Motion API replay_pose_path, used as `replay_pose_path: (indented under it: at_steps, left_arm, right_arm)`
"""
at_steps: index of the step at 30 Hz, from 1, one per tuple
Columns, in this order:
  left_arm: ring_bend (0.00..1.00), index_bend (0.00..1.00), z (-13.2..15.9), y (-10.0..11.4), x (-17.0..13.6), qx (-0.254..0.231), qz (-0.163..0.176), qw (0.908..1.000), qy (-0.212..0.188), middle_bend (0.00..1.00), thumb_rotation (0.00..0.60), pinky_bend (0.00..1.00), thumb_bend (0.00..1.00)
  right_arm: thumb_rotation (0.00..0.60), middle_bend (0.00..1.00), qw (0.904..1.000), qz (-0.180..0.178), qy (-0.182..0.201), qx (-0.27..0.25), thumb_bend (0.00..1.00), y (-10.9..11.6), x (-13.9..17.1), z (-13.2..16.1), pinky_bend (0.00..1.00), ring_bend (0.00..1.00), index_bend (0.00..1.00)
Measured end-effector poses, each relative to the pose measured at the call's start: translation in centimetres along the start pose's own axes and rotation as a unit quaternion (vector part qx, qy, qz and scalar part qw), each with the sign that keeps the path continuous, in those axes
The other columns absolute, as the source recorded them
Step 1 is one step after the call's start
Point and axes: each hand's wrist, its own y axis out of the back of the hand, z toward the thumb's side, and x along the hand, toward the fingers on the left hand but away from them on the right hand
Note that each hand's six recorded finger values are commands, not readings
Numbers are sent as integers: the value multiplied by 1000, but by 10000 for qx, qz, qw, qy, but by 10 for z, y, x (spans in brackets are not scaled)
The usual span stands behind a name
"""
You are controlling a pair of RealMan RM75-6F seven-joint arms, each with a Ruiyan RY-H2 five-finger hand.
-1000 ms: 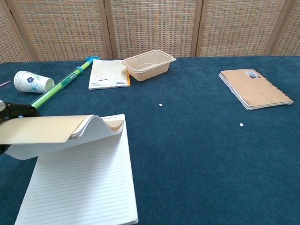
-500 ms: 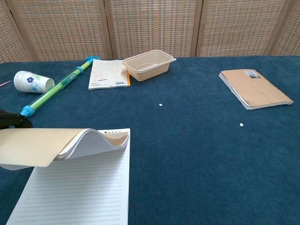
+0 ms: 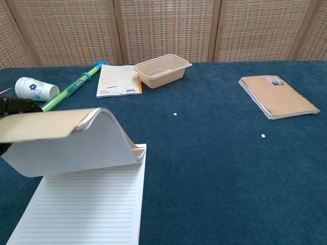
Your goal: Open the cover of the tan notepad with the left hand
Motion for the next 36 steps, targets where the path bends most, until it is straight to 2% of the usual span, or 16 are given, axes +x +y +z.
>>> replay_pose_path:
  at_steps: [7,16,22,25,27,28,30,32,34,36]
  left_arm:
    - [527,830,-30,-1,60,115,10,9989,448,512,600,660,799]
    - [527,830,-60,-8,131,487,-2,9958,776,512,600,660,796]
    - [527,824,-81,-11,165,736,-30,9915,1071,510,600,654,793]
    - [513,786,-91,-12,178,860,-56,9891,1196,473,600,632,774]
    - [451,706,-97,-13,184,928,-92,9875,1268,406,600,581,723]
    - [377,618,-100,-14,188,962,-134,9866,1311,336,600,523,649]
    - [213,412,-103,-18,191,979,-250,9856,1357,172,600,380,486]
    - [48,151,-107,-27,191,1019,-505,9838,1386,22,600,223,318]
    - [2,27,-110,-36,189,1110,-776,9805,1428,0,600,134,221]
    - [0,0,-113,-40,186,1190,-926,9771,1503,0,600,78,175]
  right_arm:
    - [600,0,10000,0,-35,-14,149,0,-1,-2,0,0,31]
    - [600,0,9999,67,-110,-24,149,-3,-4,-7,0,0,31]
    - [600,0,9998,124,-161,-17,149,-7,-6,-10,0,0,31]
    - [600,0,9997,163,-179,-3,149,-9,-7,-12,0,0,31]
    - [600,0,9996,183,-192,1,148,-11,-8,-12,0,0,31]
    - [600,0,9996,189,-199,3,148,-11,-8,-13,0,0,31]
    - [600,0,9995,206,-224,6,149,-12,-9,-14,0,0,31]
    - [600,0,9995,201,-261,-4,148,-12,-9,-16,0,0,31]
    - [600,0,9995,200,-253,-13,148,-12,-10,-16,0,0,31]
    - [600,0,9995,200,-225,-11,148,-12,-9,-15,0,0,31]
